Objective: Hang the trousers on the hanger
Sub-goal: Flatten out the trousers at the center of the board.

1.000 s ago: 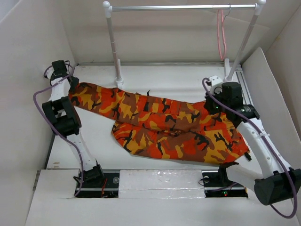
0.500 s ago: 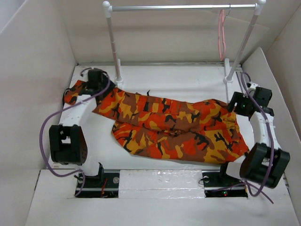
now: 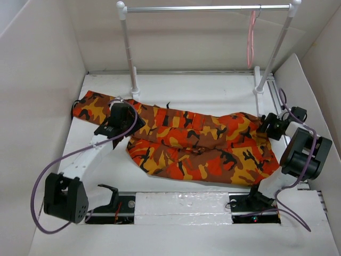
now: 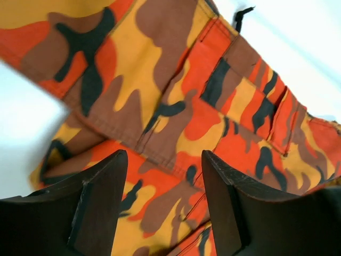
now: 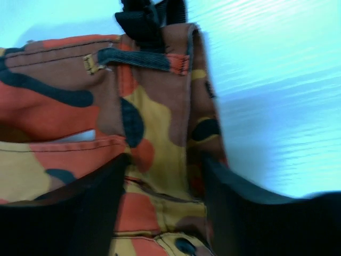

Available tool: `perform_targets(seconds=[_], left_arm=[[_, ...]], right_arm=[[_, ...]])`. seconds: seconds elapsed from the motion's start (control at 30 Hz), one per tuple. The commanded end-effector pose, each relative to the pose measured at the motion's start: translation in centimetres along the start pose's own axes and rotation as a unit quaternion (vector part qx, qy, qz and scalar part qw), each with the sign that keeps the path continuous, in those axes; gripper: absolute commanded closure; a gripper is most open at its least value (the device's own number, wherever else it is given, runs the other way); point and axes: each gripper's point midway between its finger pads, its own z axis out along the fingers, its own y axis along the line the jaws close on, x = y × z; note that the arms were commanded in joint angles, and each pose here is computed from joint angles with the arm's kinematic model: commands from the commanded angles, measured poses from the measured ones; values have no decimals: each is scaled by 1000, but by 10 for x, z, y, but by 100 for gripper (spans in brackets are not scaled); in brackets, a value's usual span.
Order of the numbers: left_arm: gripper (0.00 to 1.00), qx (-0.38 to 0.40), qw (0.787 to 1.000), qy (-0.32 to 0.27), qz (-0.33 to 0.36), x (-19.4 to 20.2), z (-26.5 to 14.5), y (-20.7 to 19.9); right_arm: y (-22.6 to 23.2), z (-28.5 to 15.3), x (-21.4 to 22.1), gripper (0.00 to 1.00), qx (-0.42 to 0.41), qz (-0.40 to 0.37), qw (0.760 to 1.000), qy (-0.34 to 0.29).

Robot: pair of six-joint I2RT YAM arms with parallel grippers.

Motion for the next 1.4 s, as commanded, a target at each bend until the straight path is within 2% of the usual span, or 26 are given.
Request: perform_targets(seconds=[0.0,0.03,0.07,0.13,0.17,0.3,0.33,0.43,0.5,0.53,0.6,0.63,0.67,0.77,0.8,0.83,0.87,0.9,0.93,0.97,1.03,1.1,1.13,1.23,1.3,1.37], left_arm=[[47,-35,999,-6,28,5,-19,24],[47,-45,999,-1,25,7,-19,33],[47,-46,999,12,23,13,-20,38],[47,-60,998,28,9,19,-20,50],[47,-64,997,35,7,21,-19,51],[48,-78,996,49,-9,24,-21,52],[48,-84,995,51,-14,24,-23,53],[48,-92,994,60,-13,28,-25,56],[48,-95,993,67,-13,32,-27,59],[48,-102,992,75,-14,37,-28,63],[48,-110,990,84,-14,43,-29,68],[48,-115,989,91,-13,48,-30,72],[47,-104,989,108,-13,55,-31,70],[46,-70,988,139,5,76,-29,61],[47,-59,985,159,23,90,-30,53],[47,-38,980,189,41,110,-30,42],[47,-40,980,191,41,111,-28,43],[47,-29,976,205,59,127,-31,31],[47,-28,976,204,65,132,-29,25],[47,-50,977,197,69,135,-24,29],[46,-55,980,187,46,138,-15,25],[45,-64,982,173,29,139,-5,29],[45,-72,986,150,18,134,2,32],[48,-82,988,133,10,131,19,33],[54,-111,983,148,10,139,35,40],[61,-115,981,153,11,144,42,38]], right_arm=[[15,3,-16,43,-55,22,997,-47],[18,2,-17,57,-60,26,996,-55],[16,-1,-24,85,-62,37,995,-71],[15,-10,-33,99,-53,49,993,-90],[19,-22,-45,100,-48,41,992,-111],[13,-66,-99,100,22,18,984,-176],[15,-83,-125,100,34,7,978,-205],[4,-100,-158,100,83,7,969,-231],[-14,-89,-159,100,119,21,970,-211],[-23,-86,-158,96,139,28,969,-202],[-37,-88,-162,70,168,41,966,-194],[-38,-85,-163,53,167,40,966,-194],[-32,-86,-172,31,152,34,966,-206],[14,-84,-169,24,85,-10,980,-178],[30,-85,-165,25,66,-31,981,-179],[68,-89,-151,29,26,-71,980,-183],[91,-102,-155,35,11,-93,975,-202],[103,-95,-129,44,-5,-107,977,-186],[121,-98,-115,70,-23,-130,974,-186],[168,-114,-100,82,-70,-175,960,-206],[198,-103,-46,100,-124,-218,953,-169],[242,-117,1,100,-186,-278,930,-150],[246,-111,28,98,-201,-289,928,-124],[276,-115,82,66,-252,-335,904,-83],[288,-105,114,58,-275,-350,894,-52],[296,-93,125,58,-284,-359,888,-35]])
